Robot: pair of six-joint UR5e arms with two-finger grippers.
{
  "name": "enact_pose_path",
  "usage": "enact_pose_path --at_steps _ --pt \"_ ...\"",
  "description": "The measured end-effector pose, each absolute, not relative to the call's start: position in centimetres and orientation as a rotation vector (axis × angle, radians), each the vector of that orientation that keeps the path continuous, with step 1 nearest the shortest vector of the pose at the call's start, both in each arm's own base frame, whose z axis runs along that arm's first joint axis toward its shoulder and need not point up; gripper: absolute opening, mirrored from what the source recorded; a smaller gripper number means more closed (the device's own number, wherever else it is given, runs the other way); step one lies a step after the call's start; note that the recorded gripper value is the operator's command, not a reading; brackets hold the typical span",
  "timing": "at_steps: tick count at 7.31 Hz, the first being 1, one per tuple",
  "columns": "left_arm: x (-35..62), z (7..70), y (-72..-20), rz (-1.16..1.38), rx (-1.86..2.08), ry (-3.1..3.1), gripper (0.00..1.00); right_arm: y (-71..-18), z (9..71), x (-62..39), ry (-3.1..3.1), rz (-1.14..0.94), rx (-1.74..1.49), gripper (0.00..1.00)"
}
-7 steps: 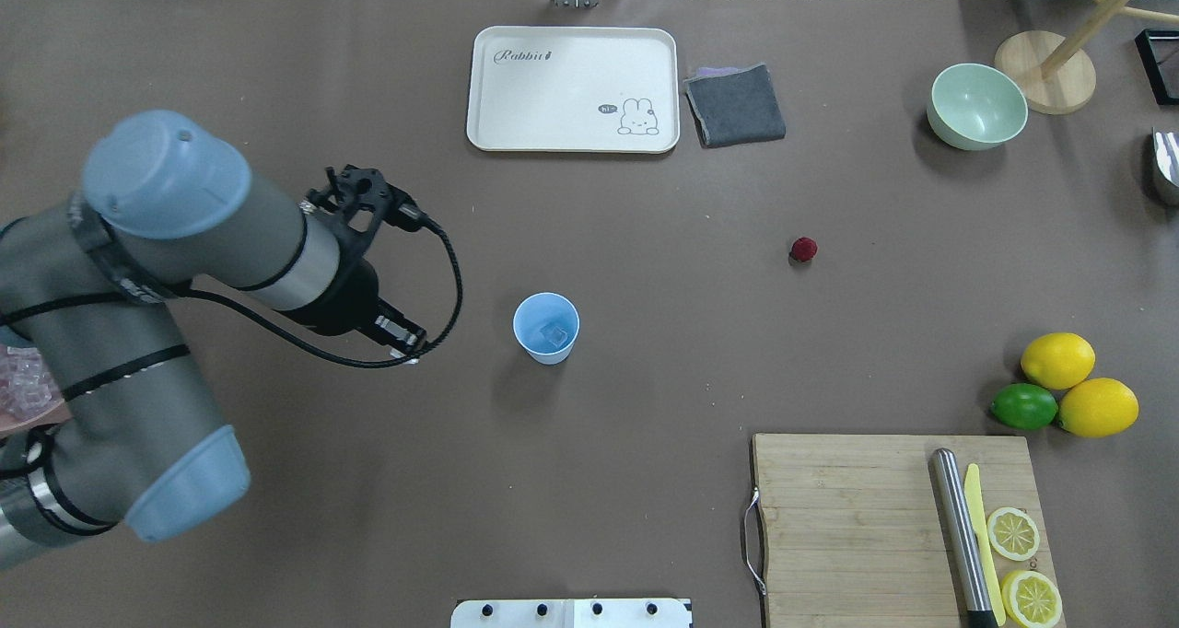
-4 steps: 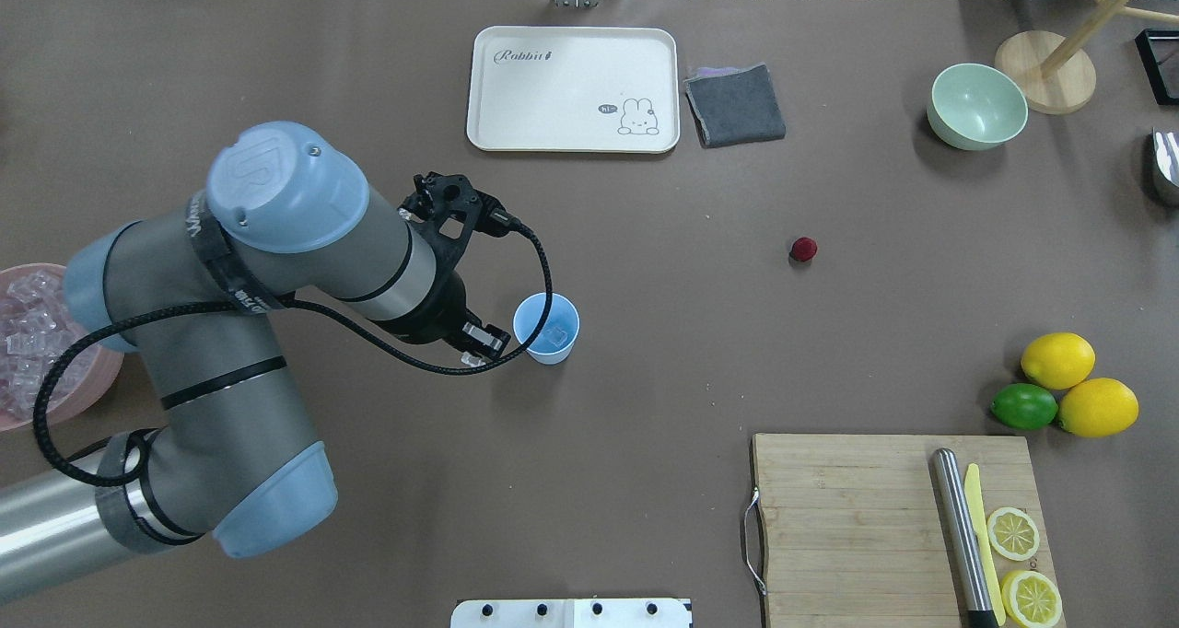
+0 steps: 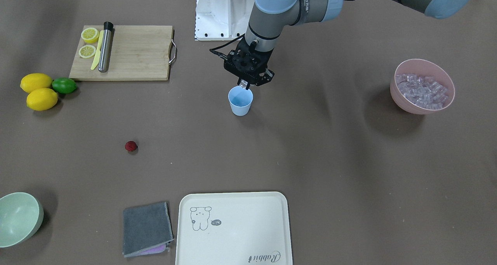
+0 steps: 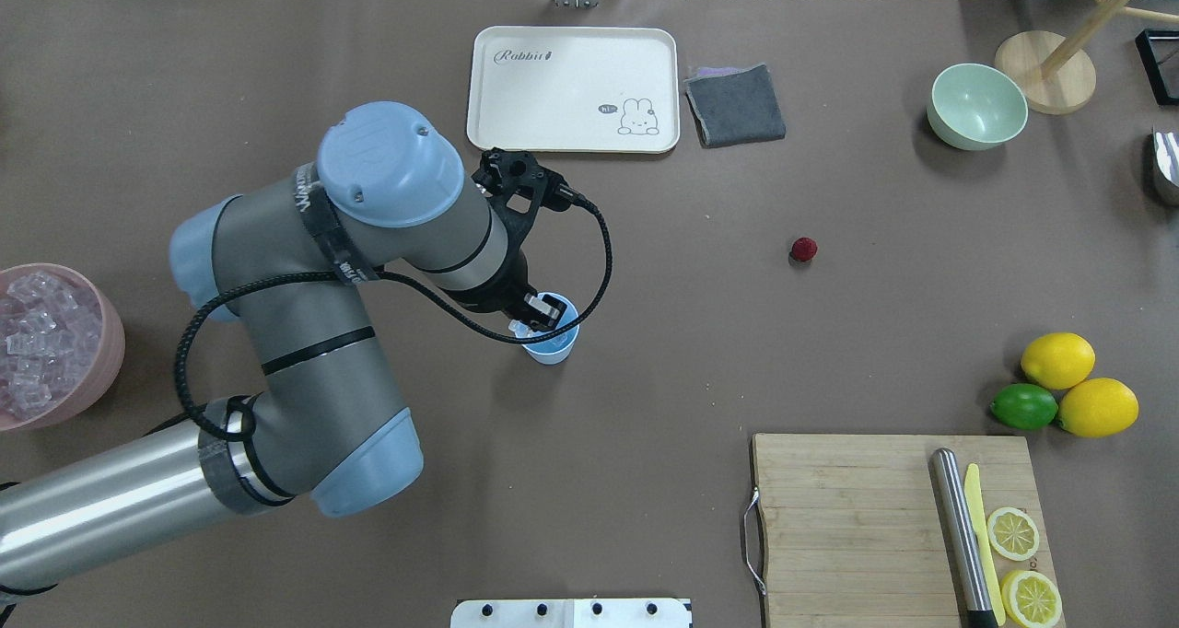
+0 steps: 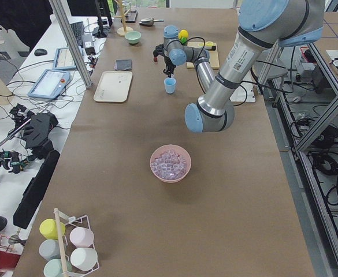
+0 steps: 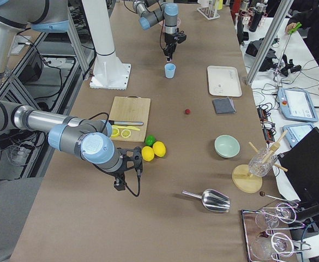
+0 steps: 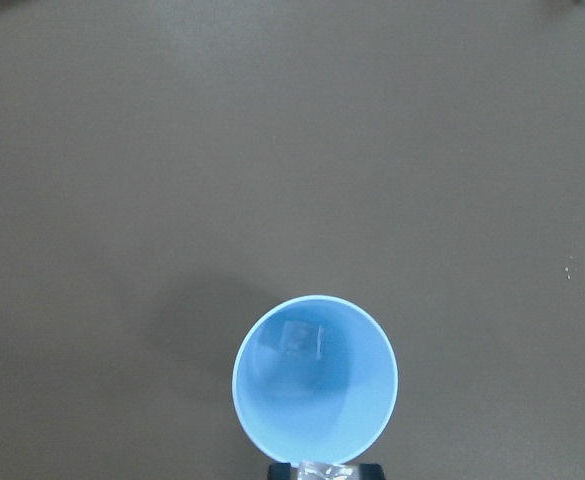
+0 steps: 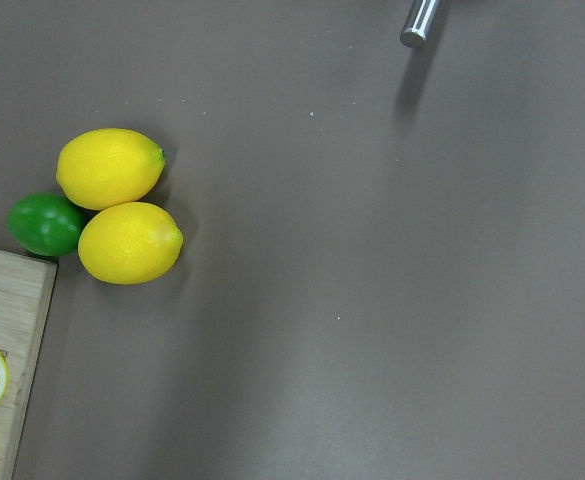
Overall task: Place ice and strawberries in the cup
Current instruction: 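Open the left gripper to drop the ice cube into the cup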
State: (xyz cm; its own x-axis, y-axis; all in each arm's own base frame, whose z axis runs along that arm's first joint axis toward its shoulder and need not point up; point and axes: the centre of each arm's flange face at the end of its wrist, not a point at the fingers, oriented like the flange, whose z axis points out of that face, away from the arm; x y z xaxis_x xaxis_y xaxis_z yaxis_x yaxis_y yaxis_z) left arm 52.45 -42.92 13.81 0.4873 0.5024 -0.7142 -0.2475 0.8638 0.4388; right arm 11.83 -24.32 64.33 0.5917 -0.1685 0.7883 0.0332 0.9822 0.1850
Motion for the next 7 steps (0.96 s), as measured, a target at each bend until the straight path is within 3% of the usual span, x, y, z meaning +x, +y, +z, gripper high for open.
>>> enact_pose_path --at_steps 4,5,6,7 --pt "54.3 14.6 -44.7 0.520 0.315 0.929 0.00 -23.9 64.9 12.1 -0.936 -0.093 0.150 1.00" --pt "53.7 15.6 -44.6 0.530 0.318 0.921 0.15 -23.9 65.0 12.1 -0.937 -0.090 0.148 1.00" --pt "53.1 16.5 -44.4 0.536 0.321 0.917 0.20 -23.8 65.1 12.2 -0.939 -0.087 0.147 1.00" --pt "52.7 16.8 -44.1 0.538 0.321 0.918 0.39 -23.8 65.1 12.2 -0.941 -0.084 0.148 1.00"
